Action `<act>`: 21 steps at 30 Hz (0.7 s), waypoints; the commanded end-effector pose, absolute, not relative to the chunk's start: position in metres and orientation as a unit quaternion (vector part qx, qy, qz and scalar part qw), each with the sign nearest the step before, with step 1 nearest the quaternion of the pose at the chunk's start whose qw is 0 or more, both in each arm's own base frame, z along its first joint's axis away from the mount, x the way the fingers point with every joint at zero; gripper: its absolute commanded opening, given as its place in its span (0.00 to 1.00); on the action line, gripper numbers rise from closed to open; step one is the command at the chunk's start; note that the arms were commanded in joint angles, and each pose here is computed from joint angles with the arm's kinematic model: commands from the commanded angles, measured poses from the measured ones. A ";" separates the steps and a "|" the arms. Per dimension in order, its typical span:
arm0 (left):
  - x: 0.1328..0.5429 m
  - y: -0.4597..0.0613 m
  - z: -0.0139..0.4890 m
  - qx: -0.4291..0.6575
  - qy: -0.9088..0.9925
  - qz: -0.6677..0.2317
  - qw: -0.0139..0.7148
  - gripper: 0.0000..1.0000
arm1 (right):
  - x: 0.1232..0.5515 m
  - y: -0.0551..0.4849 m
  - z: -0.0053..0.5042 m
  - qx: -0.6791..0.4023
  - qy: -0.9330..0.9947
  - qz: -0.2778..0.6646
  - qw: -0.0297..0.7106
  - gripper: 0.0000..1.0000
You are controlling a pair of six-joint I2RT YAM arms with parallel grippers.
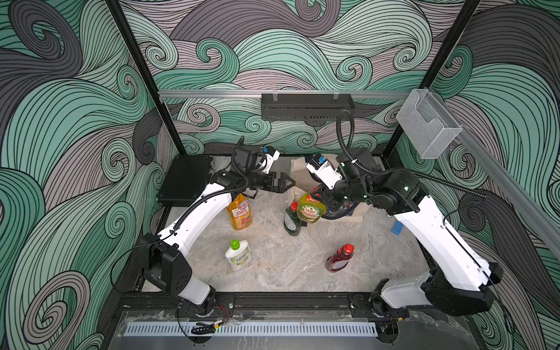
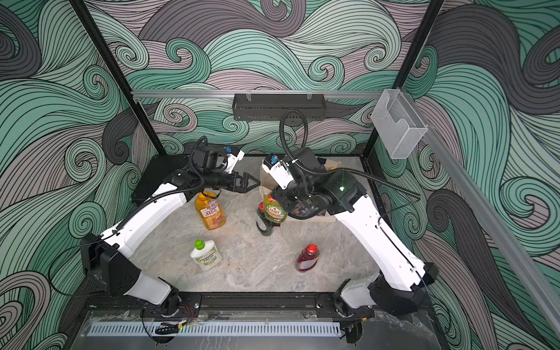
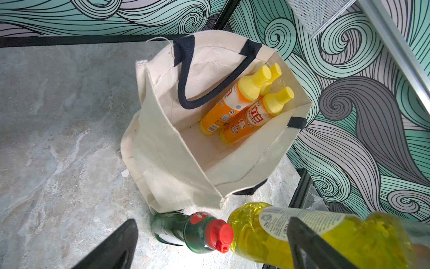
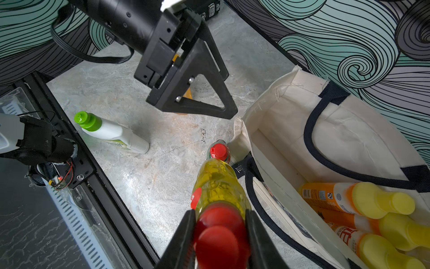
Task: Pack dish soap into the shopping bag
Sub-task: Pick up the bottle of dish soap at the center of the board, then place the bottle of dish soap in the shopping bag.
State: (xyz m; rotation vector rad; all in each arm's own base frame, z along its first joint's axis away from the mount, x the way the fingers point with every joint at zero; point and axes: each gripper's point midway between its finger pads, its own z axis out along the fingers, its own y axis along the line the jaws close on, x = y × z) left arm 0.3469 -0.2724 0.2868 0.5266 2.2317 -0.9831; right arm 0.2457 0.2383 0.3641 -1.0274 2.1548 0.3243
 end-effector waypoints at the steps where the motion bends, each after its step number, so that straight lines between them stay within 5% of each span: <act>1: 0.347 -0.278 0.283 0.204 0.848 -0.374 0.315 0.99 | 0.256 0.235 0.401 -0.385 0.813 0.124 0.418 0.00; 21: 0.344 -0.276 0.281 0.205 0.850 -0.372 0.312 0.99 | 0.273 0.232 0.449 -0.372 0.794 0.111 0.467 0.00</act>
